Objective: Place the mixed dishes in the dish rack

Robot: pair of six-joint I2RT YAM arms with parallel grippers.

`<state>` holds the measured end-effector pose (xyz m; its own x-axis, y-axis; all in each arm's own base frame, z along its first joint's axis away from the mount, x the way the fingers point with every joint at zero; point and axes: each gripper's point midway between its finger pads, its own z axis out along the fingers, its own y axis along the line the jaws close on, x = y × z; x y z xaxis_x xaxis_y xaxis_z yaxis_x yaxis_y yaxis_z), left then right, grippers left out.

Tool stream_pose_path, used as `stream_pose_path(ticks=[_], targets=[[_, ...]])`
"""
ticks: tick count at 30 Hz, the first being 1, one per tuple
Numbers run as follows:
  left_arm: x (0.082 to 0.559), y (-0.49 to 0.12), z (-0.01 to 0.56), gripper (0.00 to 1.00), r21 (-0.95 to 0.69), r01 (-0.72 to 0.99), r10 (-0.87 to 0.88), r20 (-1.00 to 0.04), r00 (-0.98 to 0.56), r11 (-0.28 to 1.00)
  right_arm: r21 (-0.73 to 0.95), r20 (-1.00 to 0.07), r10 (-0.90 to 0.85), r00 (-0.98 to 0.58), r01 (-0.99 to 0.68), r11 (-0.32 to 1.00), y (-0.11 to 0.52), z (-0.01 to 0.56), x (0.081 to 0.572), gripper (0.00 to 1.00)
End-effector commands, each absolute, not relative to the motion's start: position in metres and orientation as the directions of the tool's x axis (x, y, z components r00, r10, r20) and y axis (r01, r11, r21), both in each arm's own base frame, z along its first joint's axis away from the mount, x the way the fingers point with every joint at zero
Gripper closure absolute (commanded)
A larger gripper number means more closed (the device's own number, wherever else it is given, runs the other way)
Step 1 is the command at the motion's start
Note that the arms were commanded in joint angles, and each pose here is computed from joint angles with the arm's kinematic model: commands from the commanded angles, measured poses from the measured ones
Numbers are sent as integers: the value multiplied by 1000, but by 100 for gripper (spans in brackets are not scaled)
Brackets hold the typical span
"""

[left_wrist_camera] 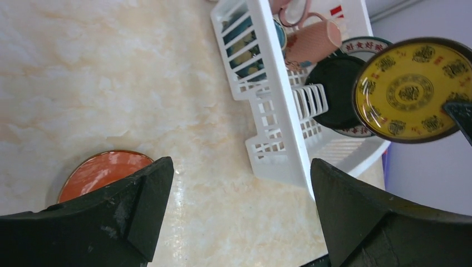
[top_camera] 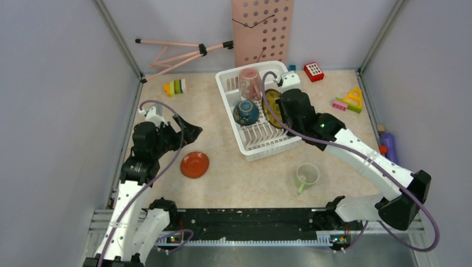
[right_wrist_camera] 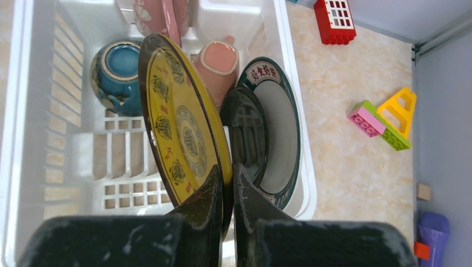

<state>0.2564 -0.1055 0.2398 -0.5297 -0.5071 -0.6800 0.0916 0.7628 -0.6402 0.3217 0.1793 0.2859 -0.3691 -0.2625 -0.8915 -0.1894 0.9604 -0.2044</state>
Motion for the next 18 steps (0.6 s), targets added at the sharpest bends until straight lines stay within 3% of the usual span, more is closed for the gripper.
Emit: stream_pose_path(ticks=[1, 12, 18], targets=[[265, -83, 235, 2, -621, -28, -563, -690, -455, 783, -216, -912, -250, -325, -137, 967, 176, 309, 331, 100], [267, -68, 217, 2, -617, -155, -615, -662, -430, 772, -348, -801, -382, -461, -160, 924, 196, 256, 364, 100], [264, -58, 214, 2, -588, -211, -616, -667, -420, 781, -484, -726, -446, -524, -73, 872, 174, 242, 368, 100]])
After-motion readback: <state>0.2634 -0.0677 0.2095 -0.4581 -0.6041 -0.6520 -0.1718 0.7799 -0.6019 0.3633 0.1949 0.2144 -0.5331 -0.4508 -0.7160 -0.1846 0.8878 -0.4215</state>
